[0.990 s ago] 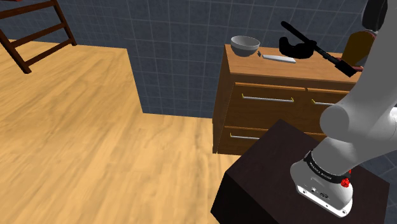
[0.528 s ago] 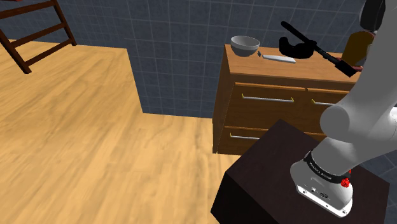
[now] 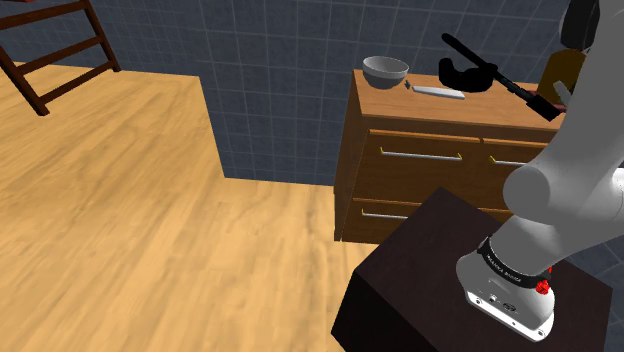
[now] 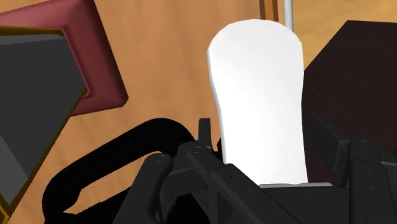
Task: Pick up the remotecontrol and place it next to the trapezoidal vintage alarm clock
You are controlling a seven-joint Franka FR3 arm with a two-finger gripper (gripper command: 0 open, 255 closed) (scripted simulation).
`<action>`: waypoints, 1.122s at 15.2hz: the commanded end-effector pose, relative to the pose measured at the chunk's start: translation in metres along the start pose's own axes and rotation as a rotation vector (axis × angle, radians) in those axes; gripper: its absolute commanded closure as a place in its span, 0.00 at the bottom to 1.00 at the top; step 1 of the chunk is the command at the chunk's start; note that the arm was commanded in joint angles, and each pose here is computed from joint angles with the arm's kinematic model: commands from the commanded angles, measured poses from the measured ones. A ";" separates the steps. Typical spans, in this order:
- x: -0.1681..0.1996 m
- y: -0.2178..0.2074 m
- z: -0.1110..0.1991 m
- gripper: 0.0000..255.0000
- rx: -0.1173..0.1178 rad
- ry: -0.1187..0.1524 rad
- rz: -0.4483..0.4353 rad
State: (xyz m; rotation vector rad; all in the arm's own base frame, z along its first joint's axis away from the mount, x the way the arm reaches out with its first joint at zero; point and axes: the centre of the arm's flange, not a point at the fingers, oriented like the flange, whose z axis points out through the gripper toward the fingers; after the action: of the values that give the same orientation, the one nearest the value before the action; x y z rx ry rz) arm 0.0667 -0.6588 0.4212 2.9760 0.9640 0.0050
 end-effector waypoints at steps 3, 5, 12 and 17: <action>-0.003 -0.001 0.023 1.00 0.006 -0.001 0.004; -0.003 -0.001 0.033 1.00 0.006 -0.001 0.004; -0.003 -0.001 0.039 1.00 0.006 -0.001 0.004; -0.003 -0.001 0.039 0.00 0.006 -0.001 0.004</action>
State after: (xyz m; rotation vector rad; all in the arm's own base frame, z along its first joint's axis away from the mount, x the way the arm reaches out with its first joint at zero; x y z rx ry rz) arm 0.0636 -0.6604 0.3832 2.9817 0.9586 0.0003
